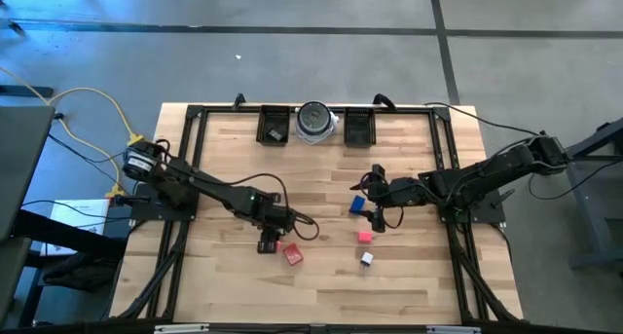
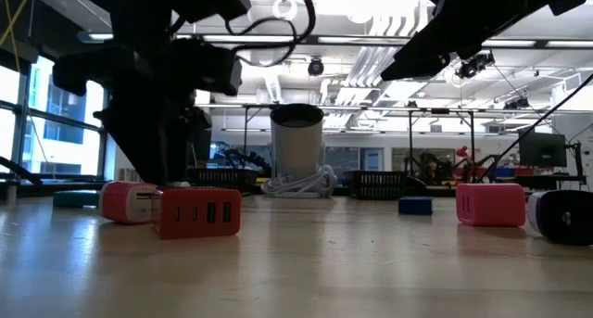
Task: Pick & Place Office items
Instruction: Put the green charger adapter into the right black basket
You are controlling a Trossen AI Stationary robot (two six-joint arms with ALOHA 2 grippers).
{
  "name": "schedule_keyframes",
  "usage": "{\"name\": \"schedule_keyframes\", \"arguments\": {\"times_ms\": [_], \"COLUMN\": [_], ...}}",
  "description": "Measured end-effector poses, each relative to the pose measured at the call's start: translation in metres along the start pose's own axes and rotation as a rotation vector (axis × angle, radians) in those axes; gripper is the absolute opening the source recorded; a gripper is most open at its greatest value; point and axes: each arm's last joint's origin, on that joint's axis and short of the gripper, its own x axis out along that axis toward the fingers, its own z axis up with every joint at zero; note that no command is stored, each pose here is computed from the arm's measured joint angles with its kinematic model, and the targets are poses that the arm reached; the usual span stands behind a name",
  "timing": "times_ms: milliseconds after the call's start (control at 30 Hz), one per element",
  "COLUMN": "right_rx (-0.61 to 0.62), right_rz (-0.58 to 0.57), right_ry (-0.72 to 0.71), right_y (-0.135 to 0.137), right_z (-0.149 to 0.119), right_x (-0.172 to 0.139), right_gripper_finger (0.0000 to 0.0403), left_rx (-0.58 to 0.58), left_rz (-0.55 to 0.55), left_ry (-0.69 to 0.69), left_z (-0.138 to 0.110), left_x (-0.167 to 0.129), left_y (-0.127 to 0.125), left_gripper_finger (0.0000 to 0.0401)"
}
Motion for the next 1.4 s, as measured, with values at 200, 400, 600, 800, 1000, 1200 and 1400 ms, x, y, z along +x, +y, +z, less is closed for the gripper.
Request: {"name": "schedule_keyframes", "arguments": {"times_ms": [200, 400, 600, 800, 1000, 1200, 1400], "right_rx": [-0.001, 0.003, 0.013, 0.015, 0.015, 0.015, 0.015], "right_rz": [0.0, 0.0, -0.001, -0.001, -0.001, -0.001, -0.001], "right_ry": [0.002, 0.001, 0.009, 0.01, 0.011, 0.011, 0.011], "right_y": [0.0001, 0.0001, -0.0001, 0.0, 0.0, 0.0, -0.0001], "right_z": [-0.0002, -0.0001, -0.0008, -0.001, -0.001, -0.0011, -0.0011], "right_x": [0.0001, 0.0, 0.0001, 0.0, 0.0, 0.0, 0.0001], "right_gripper_finger": [0.0306, 0.0306, 0.0306, 0.0306, 0.0306, 0.0306, 0.0306], "left_rx": [-0.001, -0.01, -0.022, -0.026, -0.026, -0.02, -0.009], "left_rz": [-0.015, -0.015, -0.011, -0.01, -0.009, -0.002, 0.005], "left_ry": [0.025, 0.014, 0.014, 0.014, 0.015, 0.015, 0.023], "left_z": [-0.0021, -0.0007, -0.0011, -0.0012, -0.0013, -0.0014, -0.0025], "left_x": [0.0071, 0.007, 0.0081, 0.0082, 0.0082, 0.0082, 0.007], "left_y": [-0.0003, 0.0014, 0.0052, 0.0057, 0.0058, 0.006, 0.0065], "left_gripper_finger": [0.0174, 0.0171, 0.0125, 0.0121, 0.0121, 0.0121, 0.0121]}}
